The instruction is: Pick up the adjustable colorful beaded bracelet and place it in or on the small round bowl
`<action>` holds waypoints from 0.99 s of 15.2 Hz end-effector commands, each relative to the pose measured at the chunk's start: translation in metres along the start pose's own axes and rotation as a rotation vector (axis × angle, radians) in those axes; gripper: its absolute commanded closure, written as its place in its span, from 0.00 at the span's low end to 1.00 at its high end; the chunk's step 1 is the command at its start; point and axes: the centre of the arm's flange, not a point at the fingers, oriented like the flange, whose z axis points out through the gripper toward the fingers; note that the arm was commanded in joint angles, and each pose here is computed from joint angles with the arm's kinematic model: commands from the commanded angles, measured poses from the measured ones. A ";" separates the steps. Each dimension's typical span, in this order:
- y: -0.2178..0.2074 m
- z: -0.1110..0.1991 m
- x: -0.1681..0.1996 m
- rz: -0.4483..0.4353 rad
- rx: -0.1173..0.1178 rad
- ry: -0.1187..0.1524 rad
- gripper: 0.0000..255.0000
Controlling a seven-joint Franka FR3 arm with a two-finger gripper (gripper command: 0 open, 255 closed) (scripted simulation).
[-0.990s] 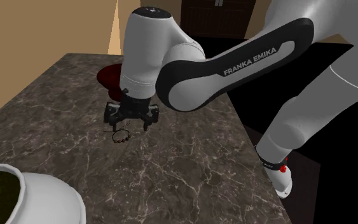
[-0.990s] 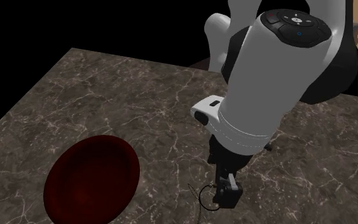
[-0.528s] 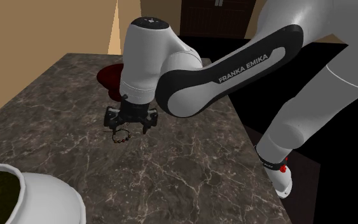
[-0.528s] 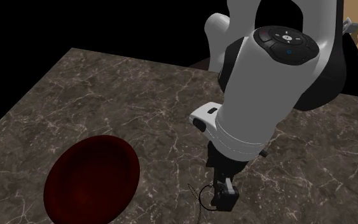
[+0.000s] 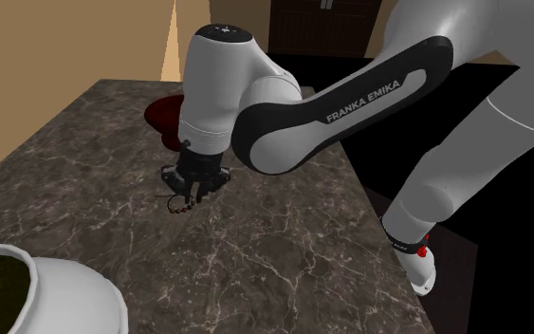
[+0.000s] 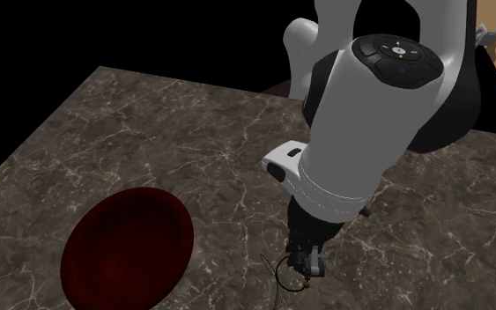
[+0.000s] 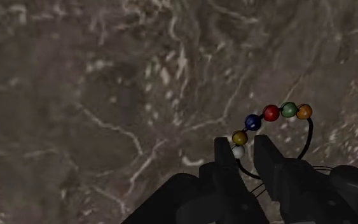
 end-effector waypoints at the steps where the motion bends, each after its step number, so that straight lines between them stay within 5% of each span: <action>1: 0.000 0.001 0.000 0.000 0.000 -0.002 1.00; 15: -0.013 -0.049 0.005 0.000 0.000 -0.002 1.00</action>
